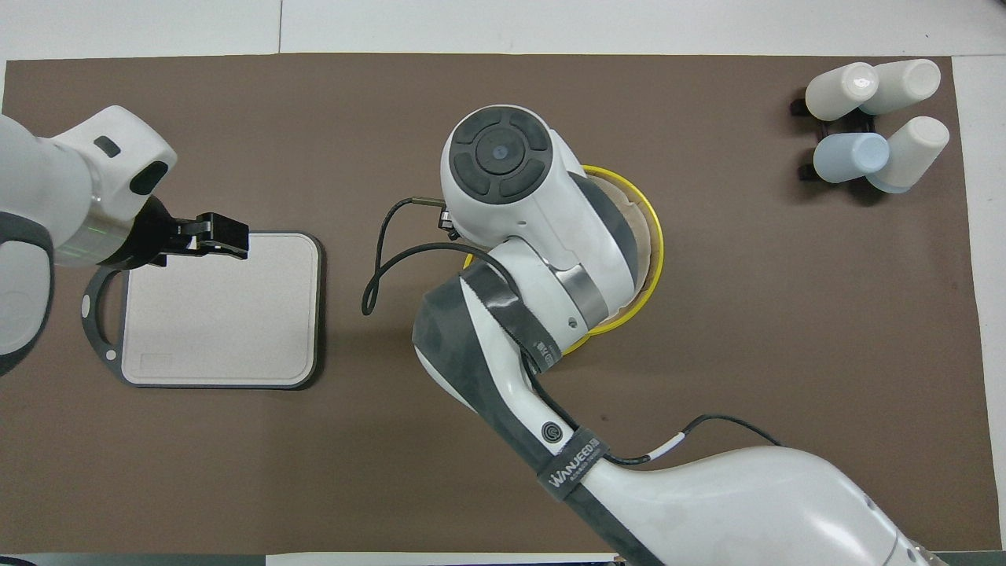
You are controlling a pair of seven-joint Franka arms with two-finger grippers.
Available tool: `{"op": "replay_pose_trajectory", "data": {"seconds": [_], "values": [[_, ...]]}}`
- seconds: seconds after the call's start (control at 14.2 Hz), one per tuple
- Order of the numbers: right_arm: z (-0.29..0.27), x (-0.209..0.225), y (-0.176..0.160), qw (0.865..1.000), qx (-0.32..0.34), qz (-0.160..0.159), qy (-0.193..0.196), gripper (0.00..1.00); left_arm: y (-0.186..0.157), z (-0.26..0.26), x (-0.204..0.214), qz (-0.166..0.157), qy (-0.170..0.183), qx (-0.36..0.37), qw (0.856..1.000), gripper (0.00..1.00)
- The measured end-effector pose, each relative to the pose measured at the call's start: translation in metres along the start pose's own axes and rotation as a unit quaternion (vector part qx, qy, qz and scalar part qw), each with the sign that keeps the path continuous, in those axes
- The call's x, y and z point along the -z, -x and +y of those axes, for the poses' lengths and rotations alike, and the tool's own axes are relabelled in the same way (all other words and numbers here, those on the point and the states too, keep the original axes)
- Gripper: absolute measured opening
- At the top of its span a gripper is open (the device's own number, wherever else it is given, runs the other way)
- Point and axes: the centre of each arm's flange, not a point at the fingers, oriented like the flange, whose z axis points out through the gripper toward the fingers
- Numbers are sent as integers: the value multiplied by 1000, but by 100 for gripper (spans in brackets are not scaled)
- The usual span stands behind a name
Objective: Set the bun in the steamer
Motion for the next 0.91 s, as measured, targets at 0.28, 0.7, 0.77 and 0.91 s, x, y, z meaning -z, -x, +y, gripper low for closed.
{"op": "replay_pose_trajectory", "data": {"seconds": [0.28,0.7,0.77,0.91], "values": [[-18,-6,15,1000,-2,3,-6,10,10,-20,28,-23,-8,-11,1000,100],[-19,-36,20,1000,0,6,-10,10,27,-44,49,-40,-9,-21,999,100],[-19,-40,21,1000,1,4,-9,10,29,-46,50,-43,-9,-21,999,100],[-21,-43,26,1000,4,4,-8,10,33,-48,51,-50,-9,-20,999,100]]}}
